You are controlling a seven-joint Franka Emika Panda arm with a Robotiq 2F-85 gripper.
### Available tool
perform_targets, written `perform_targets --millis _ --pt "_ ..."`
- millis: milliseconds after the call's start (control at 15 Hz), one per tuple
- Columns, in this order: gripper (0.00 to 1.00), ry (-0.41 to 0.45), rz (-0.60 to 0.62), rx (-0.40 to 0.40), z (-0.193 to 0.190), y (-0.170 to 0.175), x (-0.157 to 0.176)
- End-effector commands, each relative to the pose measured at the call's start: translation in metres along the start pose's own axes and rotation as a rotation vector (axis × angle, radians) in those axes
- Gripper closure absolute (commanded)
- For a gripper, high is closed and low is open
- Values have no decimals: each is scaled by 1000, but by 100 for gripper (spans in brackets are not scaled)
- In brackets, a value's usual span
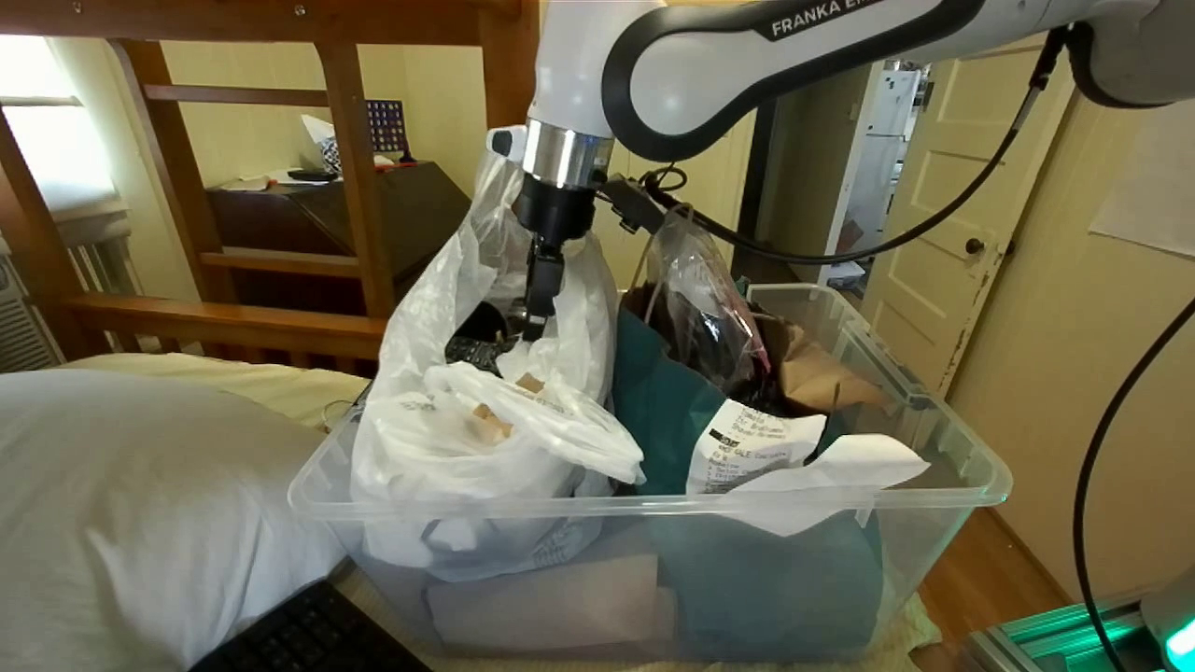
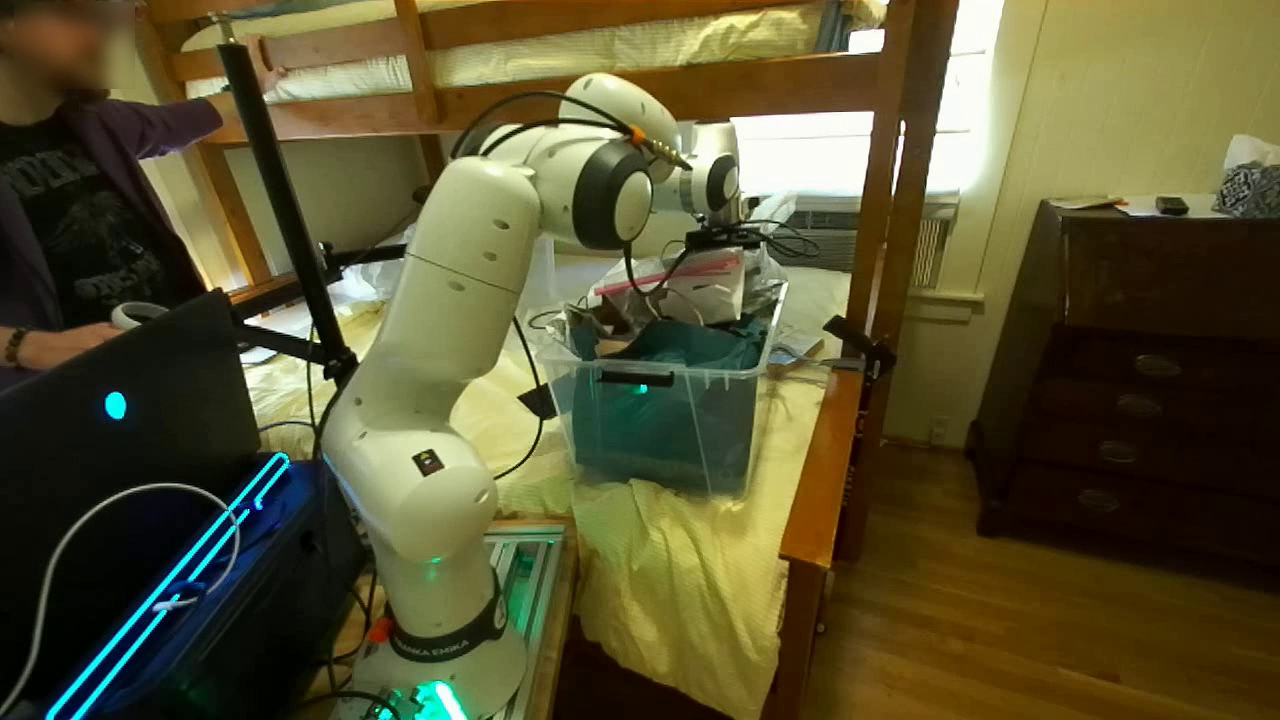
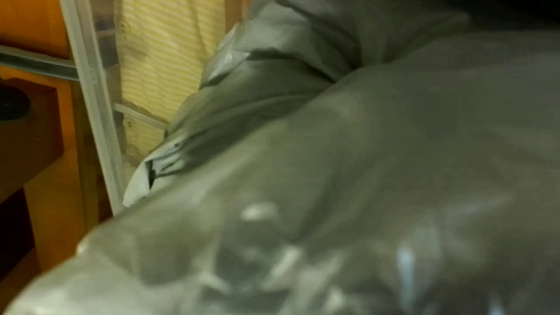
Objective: Remove the circular object with tape from the plastic bag
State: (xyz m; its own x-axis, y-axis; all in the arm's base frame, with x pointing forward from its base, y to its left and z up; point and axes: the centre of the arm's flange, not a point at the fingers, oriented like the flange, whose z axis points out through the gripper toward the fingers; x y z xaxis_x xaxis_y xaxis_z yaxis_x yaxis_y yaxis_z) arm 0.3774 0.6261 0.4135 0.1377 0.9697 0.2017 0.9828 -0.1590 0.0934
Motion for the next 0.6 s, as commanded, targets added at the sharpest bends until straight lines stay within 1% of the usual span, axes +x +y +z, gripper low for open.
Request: perform_targets --millis 0,400,533 --pt "0 -39 51 -99 -4 2 -21" --pt "0 -68 113 -182 -11 8 -31" --pt "0 -77 134 -221 -15 14 -35"
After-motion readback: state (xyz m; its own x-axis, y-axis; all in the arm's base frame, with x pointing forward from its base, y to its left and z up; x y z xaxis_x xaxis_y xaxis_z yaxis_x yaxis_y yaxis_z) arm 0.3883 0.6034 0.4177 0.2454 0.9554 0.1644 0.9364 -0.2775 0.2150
